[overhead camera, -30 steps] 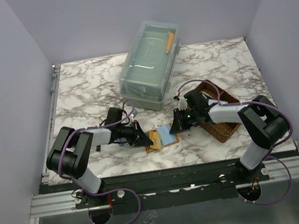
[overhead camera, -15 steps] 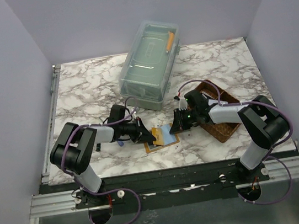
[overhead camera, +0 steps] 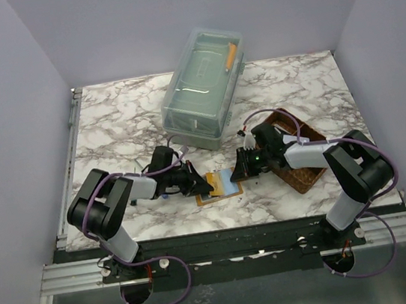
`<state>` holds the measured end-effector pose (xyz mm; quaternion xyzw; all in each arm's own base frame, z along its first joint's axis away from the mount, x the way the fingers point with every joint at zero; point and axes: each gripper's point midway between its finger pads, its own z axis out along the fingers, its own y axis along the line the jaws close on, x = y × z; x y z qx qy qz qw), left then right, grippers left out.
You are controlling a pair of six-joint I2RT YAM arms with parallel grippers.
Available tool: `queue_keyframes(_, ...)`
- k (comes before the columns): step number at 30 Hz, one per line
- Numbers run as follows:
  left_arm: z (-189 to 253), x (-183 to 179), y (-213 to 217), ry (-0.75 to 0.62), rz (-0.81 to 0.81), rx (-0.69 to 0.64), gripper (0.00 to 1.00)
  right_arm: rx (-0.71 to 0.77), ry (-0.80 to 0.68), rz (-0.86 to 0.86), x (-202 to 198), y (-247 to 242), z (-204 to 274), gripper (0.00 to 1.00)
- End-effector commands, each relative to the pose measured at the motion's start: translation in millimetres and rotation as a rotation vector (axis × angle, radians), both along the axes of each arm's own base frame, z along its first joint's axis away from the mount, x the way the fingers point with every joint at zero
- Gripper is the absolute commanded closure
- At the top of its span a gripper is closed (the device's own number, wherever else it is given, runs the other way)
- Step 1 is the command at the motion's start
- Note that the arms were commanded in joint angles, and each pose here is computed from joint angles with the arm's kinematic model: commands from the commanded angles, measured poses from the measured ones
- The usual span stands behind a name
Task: Put the credit cards into the card holder
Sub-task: Insert the credit card into the card holder.
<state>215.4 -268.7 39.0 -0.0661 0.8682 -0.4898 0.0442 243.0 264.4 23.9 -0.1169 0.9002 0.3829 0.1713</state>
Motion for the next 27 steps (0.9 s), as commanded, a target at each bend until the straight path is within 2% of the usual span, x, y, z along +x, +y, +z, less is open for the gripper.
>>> queue_keyframes(1, -5.4, 12.1, -2.1, -0.047, 0.072, 0.034, 1.0, -0.058, 0.042, -0.051, -8.7, -11.4, -13.5, 0.85)
queue_keyframes(7, -6.4, 14.1, -9.9, -0.061, 0.11, 0.051, 1.0, -0.04, 0.091, -0.128, -10.0, -12.1, -9.1, 0.76)
queue_keyframes(14, -8.5, 8.8, -23.1, -0.062, 0.085, 0.071, 0.99, -0.012, 0.099, -0.124, -13.9, -9.6, -9.4, 0.75)
queue_keyframes(18, -13.6, 2.6, -13.1, -0.051, 0.084, 0.136, 0.79, -0.024, 0.09, -0.121, -13.5, -11.4, -10.8, 0.76)
queue_keyframes(22, -17.4, 1.9, 1.0, -0.082, 0.075, 0.241, 0.62, -0.028, 0.087, -0.113, -14.6, -12.1, -11.8, 0.77)
queue_keyframes(27, -13.1, 7.4, 5.1, -0.125, 0.076, 0.282, 0.5, -0.039, 0.078, -0.102, -13.9, -12.9, -12.5, 0.78)
